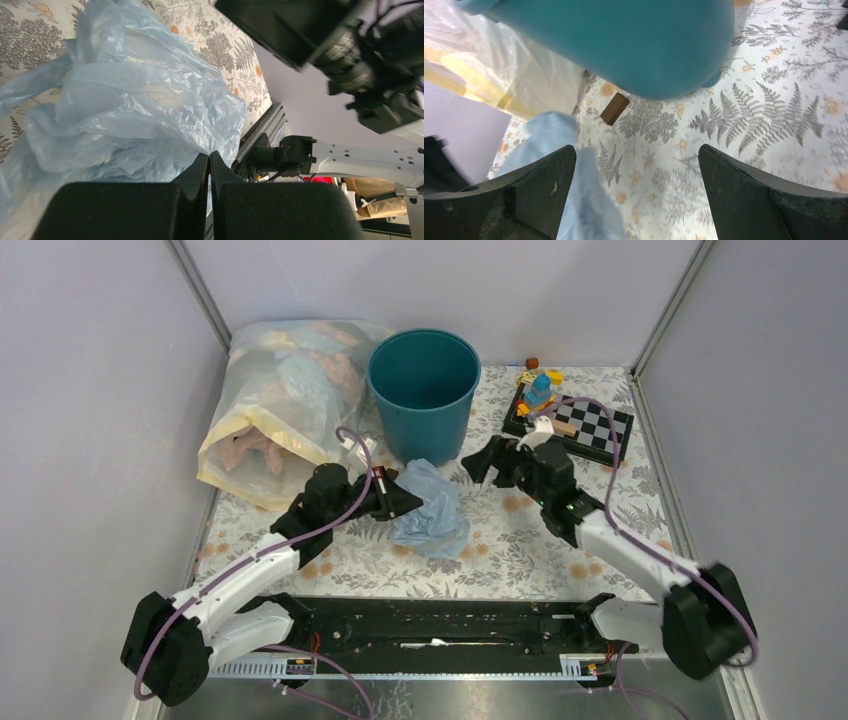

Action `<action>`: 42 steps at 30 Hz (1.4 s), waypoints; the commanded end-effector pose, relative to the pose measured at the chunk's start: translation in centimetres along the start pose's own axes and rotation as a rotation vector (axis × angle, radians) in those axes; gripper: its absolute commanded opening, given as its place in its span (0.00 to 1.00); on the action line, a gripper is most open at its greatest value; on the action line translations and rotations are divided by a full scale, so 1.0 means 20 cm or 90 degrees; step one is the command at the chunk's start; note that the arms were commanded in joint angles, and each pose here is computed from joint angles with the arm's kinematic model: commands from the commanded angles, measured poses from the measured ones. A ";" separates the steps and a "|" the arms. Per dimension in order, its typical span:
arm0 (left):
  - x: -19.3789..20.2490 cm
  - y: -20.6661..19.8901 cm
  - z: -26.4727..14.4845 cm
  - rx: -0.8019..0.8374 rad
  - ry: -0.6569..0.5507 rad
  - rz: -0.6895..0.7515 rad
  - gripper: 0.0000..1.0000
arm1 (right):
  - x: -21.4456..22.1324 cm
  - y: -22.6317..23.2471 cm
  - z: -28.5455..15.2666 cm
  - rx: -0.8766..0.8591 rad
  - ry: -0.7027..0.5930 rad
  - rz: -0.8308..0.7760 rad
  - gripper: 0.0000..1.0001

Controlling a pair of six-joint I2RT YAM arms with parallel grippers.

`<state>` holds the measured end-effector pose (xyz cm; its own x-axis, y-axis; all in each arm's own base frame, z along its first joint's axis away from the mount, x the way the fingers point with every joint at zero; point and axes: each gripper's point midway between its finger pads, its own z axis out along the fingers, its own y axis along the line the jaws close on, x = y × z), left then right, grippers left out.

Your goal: Put the trash bags into the trash bin

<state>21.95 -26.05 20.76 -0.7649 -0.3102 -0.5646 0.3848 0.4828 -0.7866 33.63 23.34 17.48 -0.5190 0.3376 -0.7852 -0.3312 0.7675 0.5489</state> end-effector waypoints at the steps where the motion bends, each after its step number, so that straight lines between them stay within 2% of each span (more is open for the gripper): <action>1: -0.08 -0.05 0.06 0.032 -0.055 0.058 0.00 | 0.07 -0.01 -0.25 0.022 0.026 0.026 1.00; 5: -0.12 -0.10 0.06 0.077 -0.097 0.072 0.00 | 0.16 0.06 -0.44 -0.040 0.046 0.085 0.99; 8: -0.15 -0.16 0.07 0.108 -0.106 0.072 0.00 | 0.22 0.12 -0.52 -0.096 0.052 0.139 0.88; 13: -0.16 -0.19 0.08 0.124 -0.107 0.053 0.00 | 0.35 0.24 -0.55 -0.182 0.155 0.139 0.87; 18: -0.17 -0.23 0.07 0.149 -0.119 0.024 0.00 | 0.44 0.20 -0.49 -0.167 0.208 0.127 0.82; 20: -0.18 -0.25 0.06 0.158 -0.121 0.013 0.00 | 0.45 0.19 -0.48 -0.168 0.209 0.128 0.71; 22: -0.18 -0.27 0.05 0.167 -0.120 0.007 0.00 | 0.45 0.19 -0.48 -0.170 0.208 0.129 0.56; 24: -0.18 -0.28 0.05 0.173 -0.115 0.003 0.00 | 0.45 0.19 -0.48 -0.166 0.205 0.130 0.38; 25: -0.18 -0.30 0.04 0.179 -0.110 0.002 0.00 | 0.44 0.18 -0.48 -0.161 0.198 0.129 0.24; 26: -0.17 -0.31 0.03 0.181 -0.106 0.001 0.00 | 0.44 0.17 -0.48 -0.150 0.191 0.131 0.09; 27: -0.18 -0.32 0.02 0.180 -0.105 0.001 0.00 | 0.43 0.14 -0.48 -0.131 0.181 0.135 0.00; 29: -0.19 -0.32 0.00 0.162 -0.107 0.005 0.00 | 0.42 0.10 -0.49 -0.097 0.166 0.135 0.00; 32: -0.20 -0.23 -0.02 0.070 -0.106 0.031 0.00 | 0.39 0.03 -0.51 -0.044 0.134 0.123 0.00; 38: -0.25 0.03 -0.19 -0.143 -0.139 0.067 0.00 | 0.26 -0.40 -0.65 0.287 0.050 0.069 0.00; 42: -0.33 0.20 -0.32 -0.243 -0.184 0.070 0.00 | 0.14 -0.54 -0.78 0.400 -0.045 0.075 0.00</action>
<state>23.84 -21.67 24.84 -0.5920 -0.4412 -0.6745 0.3440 0.6185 -0.7065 23.02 14.12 12.60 -0.6289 0.4181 -0.6554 0.0240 0.8531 0.5212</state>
